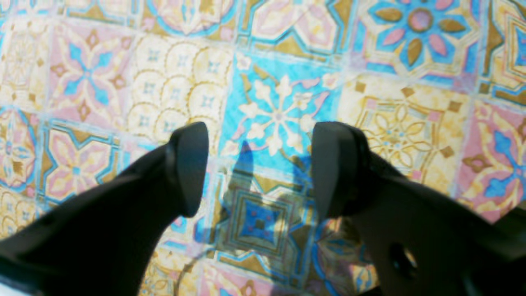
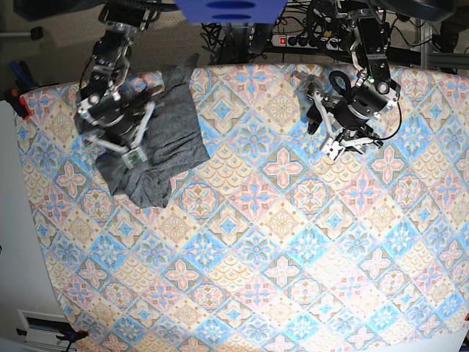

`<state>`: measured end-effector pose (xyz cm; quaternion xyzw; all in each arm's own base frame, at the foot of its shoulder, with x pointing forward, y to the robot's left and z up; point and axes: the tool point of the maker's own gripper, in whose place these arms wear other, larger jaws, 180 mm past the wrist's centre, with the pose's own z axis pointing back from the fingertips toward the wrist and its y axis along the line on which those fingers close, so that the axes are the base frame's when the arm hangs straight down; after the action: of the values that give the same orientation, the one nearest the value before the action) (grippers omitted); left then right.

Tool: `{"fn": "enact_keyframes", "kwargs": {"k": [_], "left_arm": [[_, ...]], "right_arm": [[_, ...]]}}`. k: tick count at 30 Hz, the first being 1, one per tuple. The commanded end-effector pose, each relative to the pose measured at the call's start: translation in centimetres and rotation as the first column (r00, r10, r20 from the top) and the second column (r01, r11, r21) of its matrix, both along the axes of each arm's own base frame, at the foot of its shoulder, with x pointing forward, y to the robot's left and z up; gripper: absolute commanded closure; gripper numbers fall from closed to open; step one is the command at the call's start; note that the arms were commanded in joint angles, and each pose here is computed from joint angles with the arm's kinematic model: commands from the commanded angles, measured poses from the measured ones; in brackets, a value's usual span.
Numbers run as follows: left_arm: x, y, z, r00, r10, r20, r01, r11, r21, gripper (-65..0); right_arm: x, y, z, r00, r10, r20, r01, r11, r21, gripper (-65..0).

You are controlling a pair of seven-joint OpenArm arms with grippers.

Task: Layout the t-shirt on the table in an organized manner, then fold the t-shirt properly
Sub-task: 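Fold the held end over the bundle with the right gripper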

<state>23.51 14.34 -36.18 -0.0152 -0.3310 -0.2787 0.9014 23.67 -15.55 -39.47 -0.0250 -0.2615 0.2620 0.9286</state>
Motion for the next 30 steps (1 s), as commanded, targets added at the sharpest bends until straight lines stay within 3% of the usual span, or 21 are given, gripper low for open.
{"fn": "enact_keyframes", "kwargs": {"k": [1, 9, 24, 30], "left_arm": [[0.6, -0.4, 0.8, 0.999, 0.003, 0.036, -0.002, 1.000, -0.018, -36.8], [0.2, -0.8, -0.4, 1.000, 0.014, -0.002, -0.014, 0.999, -0.042, -36.8], [-0.3, -0.8, -2.1, 0.998, 0.019, -0.051, -0.022, 0.998, -0.057, -36.8], [-0.2, -0.8, -2.0, 0.999, 0.019, -0.050, -0.022, 0.998, -0.057, -36.8]], "right_arm": [[1.0, 0.9, 1.2, 0.999, 0.010, 0.053, -0.011, 1.000, 0.021, 0.0], [2.7, 5.1, 2.3, 0.989, 0.032, 0.144, -0.047, 0.994, 0.102, 0.0], [5.9, 5.2, 5.1, 0.969, 0.028, 0.247, -0.054, 0.993, 0.102, 0.0], [5.0, 5.7, 4.8, 0.971, 0.040, 0.235, -0.067, 0.992, 0.107, 0.0]]}}
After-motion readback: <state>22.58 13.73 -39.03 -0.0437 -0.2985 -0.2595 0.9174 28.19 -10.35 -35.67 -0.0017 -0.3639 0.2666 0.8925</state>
